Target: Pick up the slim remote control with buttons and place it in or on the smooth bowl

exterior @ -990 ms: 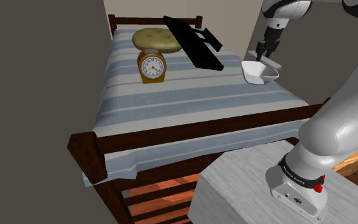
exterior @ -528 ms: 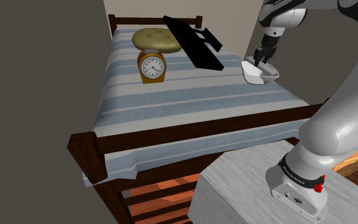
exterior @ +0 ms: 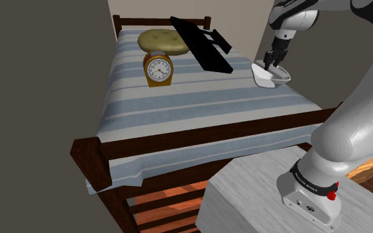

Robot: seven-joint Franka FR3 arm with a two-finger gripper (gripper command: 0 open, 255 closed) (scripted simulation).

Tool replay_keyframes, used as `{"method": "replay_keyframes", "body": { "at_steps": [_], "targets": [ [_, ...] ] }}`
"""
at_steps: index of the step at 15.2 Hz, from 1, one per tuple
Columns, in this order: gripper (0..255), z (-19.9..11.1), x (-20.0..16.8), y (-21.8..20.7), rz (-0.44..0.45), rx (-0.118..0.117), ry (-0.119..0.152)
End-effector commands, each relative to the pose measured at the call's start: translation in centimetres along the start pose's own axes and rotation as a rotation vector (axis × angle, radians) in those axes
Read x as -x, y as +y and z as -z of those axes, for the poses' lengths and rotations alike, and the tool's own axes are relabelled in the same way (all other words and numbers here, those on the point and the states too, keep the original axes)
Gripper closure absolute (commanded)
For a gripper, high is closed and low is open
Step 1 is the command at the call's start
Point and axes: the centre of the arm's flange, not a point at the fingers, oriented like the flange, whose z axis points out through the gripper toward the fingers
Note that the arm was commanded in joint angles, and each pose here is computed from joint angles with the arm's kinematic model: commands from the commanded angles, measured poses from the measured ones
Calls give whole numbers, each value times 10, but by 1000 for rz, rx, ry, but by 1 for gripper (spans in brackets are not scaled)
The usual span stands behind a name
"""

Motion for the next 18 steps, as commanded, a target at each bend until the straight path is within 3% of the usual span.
{"method": "replay_keyframes", "body": {
  "at_steps": [1, 6, 10, 18],
  "targets": [
    [0, -1, 0, 0, -1, 0, -2],
    [0, -1, 0, 0, -1, 0, -2],
    [0, 49, 0, 0, -1, 0, -2],
    [0, 49, 0, 0, -1, 0, -2]
  ]
}}
